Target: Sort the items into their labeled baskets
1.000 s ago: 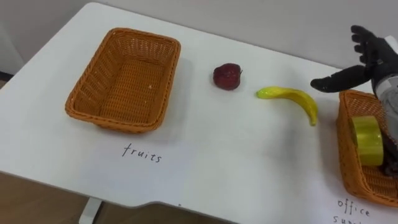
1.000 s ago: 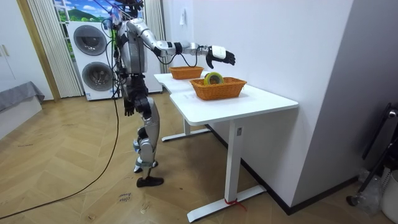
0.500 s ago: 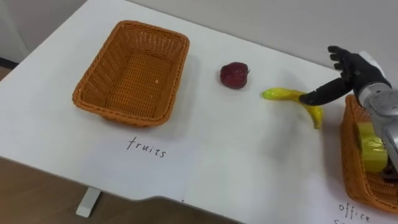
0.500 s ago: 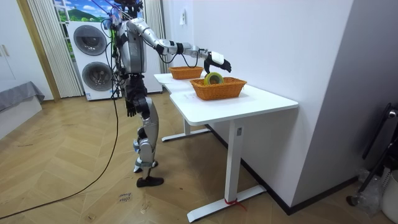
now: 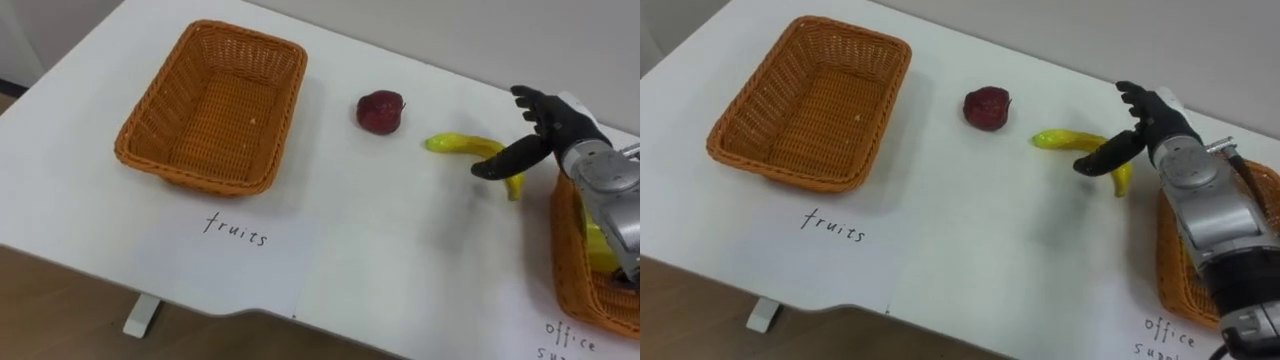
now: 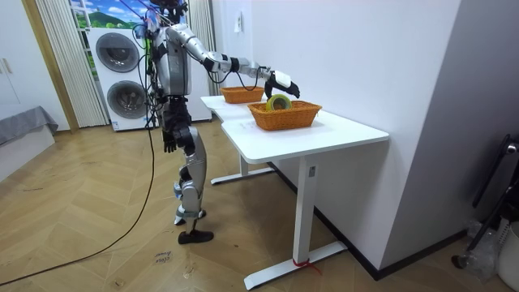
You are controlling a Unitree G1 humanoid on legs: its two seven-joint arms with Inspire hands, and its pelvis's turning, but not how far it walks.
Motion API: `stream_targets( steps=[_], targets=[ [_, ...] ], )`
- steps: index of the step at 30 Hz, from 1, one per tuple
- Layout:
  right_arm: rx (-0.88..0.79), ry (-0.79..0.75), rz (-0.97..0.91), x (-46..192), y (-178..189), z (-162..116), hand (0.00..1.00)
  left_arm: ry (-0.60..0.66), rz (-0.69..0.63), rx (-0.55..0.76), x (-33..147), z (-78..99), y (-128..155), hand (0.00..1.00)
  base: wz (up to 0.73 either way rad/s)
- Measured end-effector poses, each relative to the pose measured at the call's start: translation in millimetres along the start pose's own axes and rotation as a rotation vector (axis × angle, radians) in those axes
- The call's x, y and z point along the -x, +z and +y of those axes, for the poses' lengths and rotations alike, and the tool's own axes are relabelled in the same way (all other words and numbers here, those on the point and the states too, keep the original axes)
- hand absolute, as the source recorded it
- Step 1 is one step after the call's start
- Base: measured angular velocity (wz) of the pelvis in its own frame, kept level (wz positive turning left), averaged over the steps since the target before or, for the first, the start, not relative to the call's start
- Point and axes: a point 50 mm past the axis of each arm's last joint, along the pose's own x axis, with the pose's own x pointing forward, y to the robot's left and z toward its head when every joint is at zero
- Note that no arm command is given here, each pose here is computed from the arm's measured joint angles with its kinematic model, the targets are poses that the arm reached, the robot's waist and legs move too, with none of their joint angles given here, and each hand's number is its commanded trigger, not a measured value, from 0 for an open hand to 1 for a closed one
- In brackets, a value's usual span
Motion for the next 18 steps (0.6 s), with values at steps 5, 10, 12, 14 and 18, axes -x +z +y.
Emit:
stream_targets(
  steps=[5,10,12,14,18],
  targets=[
    [0.044,-0.005,0.028,-1,-6,1,0.00,-0.007,-0.002,-0.032,-1.4,-5.2,8,0.00,0.04],
    [0.058,-0.010,0.029,-7,0,-1,0.00,-0.008,-0.008,-0.039,-2.1,-7.5,14,0.00,0.03],
    [0.061,-0.019,0.046,-8,-4,-2,0.00,0.000,-0.017,-0.034,-2.1,-8.2,18,0.00,0.02],
    [0.072,-0.019,0.069,-9,-10,-1,0.00,0.004,-0.029,-0.014,-2.1,-8.9,23,0.00,0.00],
    [0.119,-0.042,0.106,-14,-13,-6,0.00,0.013,-0.036,0.002,-2.3,-9.2,25,0.00,0.00]
  ],
)
